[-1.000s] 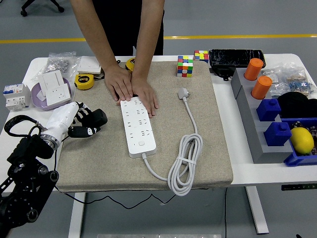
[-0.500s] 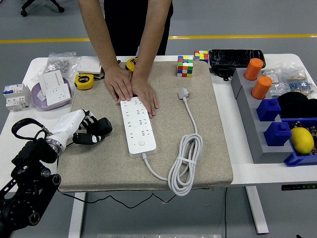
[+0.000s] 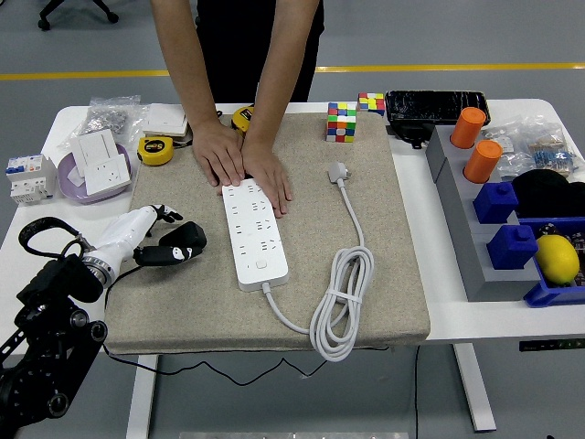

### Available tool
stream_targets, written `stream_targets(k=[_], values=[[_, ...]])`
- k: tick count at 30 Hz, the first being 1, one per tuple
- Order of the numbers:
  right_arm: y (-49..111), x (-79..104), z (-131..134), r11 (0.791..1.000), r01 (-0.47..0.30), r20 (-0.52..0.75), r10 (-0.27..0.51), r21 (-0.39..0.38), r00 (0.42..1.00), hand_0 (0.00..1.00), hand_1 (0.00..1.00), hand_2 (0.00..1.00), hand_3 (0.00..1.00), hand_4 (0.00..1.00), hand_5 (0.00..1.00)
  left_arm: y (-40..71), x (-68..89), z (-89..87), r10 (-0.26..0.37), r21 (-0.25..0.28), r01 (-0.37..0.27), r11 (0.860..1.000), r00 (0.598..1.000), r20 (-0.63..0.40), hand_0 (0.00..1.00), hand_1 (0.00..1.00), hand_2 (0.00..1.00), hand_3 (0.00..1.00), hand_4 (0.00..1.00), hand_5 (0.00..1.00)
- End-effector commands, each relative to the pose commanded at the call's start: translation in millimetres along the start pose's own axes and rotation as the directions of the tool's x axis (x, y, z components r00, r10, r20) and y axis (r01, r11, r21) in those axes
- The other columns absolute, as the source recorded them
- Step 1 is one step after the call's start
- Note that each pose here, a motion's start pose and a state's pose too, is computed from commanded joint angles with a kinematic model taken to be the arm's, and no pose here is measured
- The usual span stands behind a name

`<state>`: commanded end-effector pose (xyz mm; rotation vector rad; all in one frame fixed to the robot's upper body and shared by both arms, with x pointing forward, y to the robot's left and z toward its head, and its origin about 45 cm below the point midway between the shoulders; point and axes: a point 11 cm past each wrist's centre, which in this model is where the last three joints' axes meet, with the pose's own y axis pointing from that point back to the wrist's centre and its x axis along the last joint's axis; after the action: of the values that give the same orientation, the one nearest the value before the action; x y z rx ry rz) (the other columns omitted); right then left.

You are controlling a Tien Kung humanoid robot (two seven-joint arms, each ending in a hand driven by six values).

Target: Pick up the plug,place it near the board,insert it into the board,press the button

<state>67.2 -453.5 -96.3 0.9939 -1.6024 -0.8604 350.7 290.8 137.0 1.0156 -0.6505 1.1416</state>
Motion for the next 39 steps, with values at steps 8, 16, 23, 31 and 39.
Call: stream_targets(k=[8,16,23,31,39], values=[[0.0,-0.2,0,1.0,0.0,0.001,0.0,0.001,1.0,0.952,0.893,0.846,0.869,0.998,0.943,6.7,12.8,7.8,0.061,-0.054,-0.072,0.996,0.98,-0.192,0.906,0.923,0.844,0.837,0.998,0.998],[0.2,-2.7,1,1.0,0.004,0.004,-0.004,-0.002,1.0,0.952,0.893,0.846,0.869,0.998,0.941,14.7,8.6,8.7,0.125,-0.055,-0.187,0.981,0.82,-0.558,0.877,0.881,0.825,0.822,0.998,0.998],[0.2,-3.9,1,1.0,0.006,0.006,-0.006,-0.002,1.0,0.952,0.892,0.846,0.869,0.998,0.938,22.0,8.4,12.1,0.103,-0.049,-0.229,0.972,0.603,-0.791,0.842,0.844,0.799,0.799,0.998,0.998],[0.2,-4.8,0,1.0,0.008,0.009,-0.008,0.0,1.0,0.953,0.891,0.845,0.868,0.998,0.937,25.0,11.6,9.4,0.059,-0.017,-0.241,0.97,0.302,-0.952,0.816,0.825,0.782,0.781,0.998,0.998],[0.3,-6.4,1,1.0,0.011,0.007,-0.011,-0.001,1.0,0.953,0.891,0.845,0.868,0.998,0.936,26.5,11.4,9.3,0.055,-0.013,-0.24,0.971,0.273,-0.96,0.771,0.778,0.747,0.765,0.998,0.998]])
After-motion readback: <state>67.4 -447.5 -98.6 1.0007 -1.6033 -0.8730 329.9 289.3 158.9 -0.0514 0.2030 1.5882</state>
